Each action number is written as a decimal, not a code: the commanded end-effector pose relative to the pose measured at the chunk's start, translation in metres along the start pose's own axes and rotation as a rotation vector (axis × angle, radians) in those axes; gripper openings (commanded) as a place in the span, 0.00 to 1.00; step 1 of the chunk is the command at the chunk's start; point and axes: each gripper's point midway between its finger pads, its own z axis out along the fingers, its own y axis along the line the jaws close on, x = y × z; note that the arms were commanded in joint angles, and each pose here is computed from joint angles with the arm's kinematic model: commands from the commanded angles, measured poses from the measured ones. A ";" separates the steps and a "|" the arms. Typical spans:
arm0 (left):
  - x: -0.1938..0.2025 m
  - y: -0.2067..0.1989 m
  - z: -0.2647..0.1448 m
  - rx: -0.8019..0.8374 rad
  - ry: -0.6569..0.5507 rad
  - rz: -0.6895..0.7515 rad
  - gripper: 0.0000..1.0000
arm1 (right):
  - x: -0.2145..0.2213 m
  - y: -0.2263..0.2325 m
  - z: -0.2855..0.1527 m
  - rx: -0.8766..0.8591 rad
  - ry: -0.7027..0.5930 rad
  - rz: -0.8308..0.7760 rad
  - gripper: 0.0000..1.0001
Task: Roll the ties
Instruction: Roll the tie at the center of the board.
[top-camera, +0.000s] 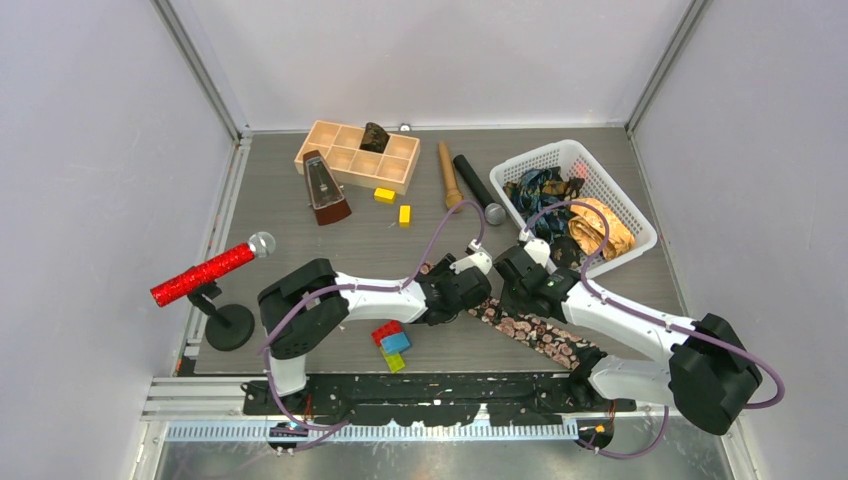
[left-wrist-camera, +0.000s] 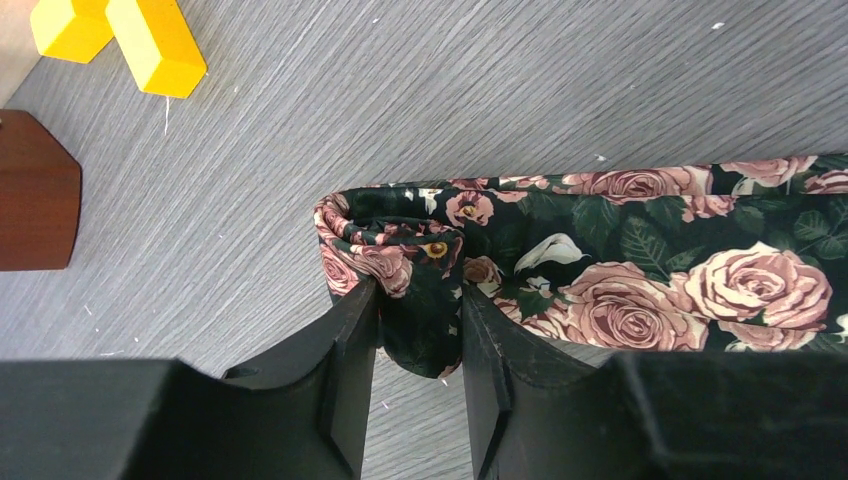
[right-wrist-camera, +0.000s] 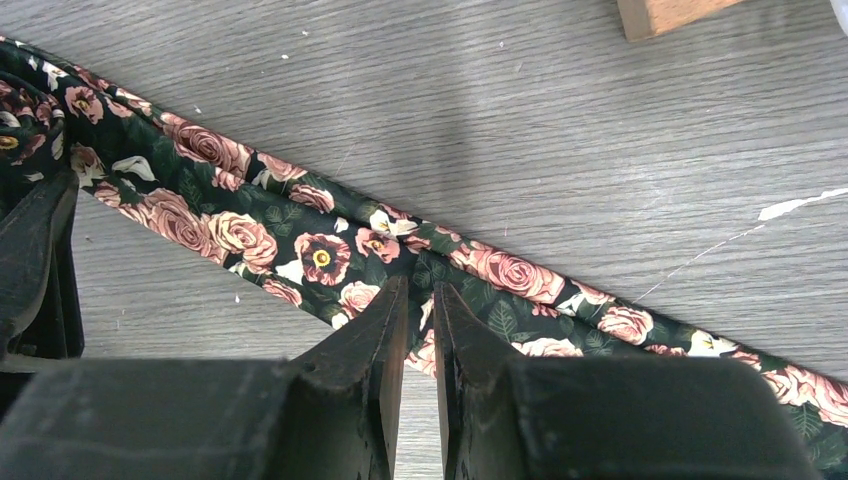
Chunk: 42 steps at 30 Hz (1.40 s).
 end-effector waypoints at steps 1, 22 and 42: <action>-0.017 -0.006 -0.005 0.036 -0.048 -0.071 0.38 | -0.007 0.007 -0.004 -0.028 -0.027 0.022 0.22; -0.019 -0.017 -0.008 0.151 -0.050 -0.130 0.41 | -0.009 0.009 -0.005 -0.032 -0.032 0.019 0.25; -0.034 0.007 -0.023 0.199 -0.074 -0.216 0.54 | -0.044 0.028 -0.022 -0.112 -0.167 0.093 0.28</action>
